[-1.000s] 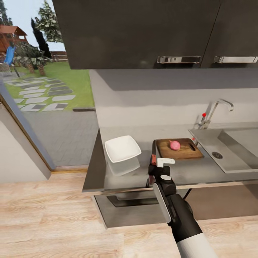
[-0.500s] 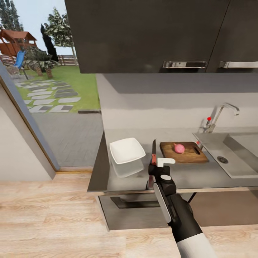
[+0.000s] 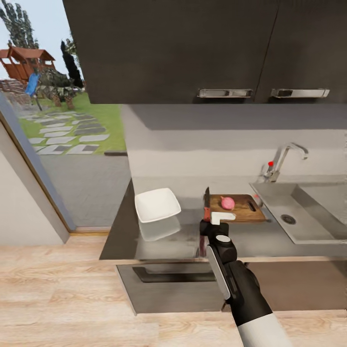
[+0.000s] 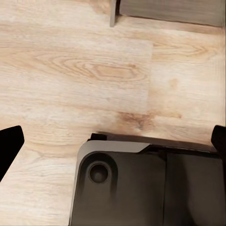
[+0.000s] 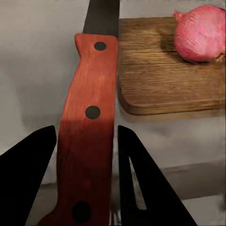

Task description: In the kitchen, take the Vidalia onion out of the sink, dice it on the chopping board with the paring knife, put the diced onion into the bowl on the countertop, then place both the paring knife and the chopping board into the sink.

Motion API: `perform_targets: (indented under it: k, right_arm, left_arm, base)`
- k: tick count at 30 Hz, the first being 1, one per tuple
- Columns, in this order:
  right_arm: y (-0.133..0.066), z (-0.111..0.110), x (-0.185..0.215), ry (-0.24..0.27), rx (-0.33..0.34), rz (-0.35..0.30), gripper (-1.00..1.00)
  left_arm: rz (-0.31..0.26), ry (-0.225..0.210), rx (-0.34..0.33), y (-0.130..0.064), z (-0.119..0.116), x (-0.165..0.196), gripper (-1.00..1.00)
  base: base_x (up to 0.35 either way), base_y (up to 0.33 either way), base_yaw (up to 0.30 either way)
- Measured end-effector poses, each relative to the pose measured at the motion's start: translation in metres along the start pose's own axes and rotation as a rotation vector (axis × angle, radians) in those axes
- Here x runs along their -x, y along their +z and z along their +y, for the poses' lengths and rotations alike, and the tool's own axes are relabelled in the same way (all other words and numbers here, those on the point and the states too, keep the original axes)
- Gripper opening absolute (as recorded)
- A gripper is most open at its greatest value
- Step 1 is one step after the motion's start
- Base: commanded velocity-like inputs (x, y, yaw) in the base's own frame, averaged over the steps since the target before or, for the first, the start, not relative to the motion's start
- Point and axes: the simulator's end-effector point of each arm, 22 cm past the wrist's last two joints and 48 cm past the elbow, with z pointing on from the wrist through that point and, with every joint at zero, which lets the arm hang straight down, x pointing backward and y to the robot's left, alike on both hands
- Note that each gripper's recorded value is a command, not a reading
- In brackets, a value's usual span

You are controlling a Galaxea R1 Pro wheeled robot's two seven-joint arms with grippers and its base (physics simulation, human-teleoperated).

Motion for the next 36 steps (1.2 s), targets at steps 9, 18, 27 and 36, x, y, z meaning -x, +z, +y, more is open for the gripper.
perform_targets:
  k: [9,18,27,36]
  right_arm:
    - [-0.005,0.0,0.008,0.002,0.001,-0.015,-1.0]
    - [-0.01,0.0,0.015,0.001,0.0,-0.029,-1.0]
    - [-0.014,0.007,0.02,-0.028,0.006,-0.042,-1.0]
    - [-0.027,0.011,0.046,-0.313,-0.103,-0.165,-1.0]
  left_arm:
    - [-0.014,-0.001,-0.002,0.0,-0.001,0.005,1.0]
    - [-0.029,-0.001,-0.004,0.0,-0.002,0.01,1.0]
    - [-0.035,-0.001,-0.005,0.0,-0.002,0.012,1.0]
    - [-0.035,-0.001,-0.004,0.0,-0.001,0.012,1.0]
  base:
    - [0.0,-0.304,0.0]
    - [0.0,-0.304,0.0]
    - [0.069,-0.297,0.0]
    - [0.061,-0.089,0.0]
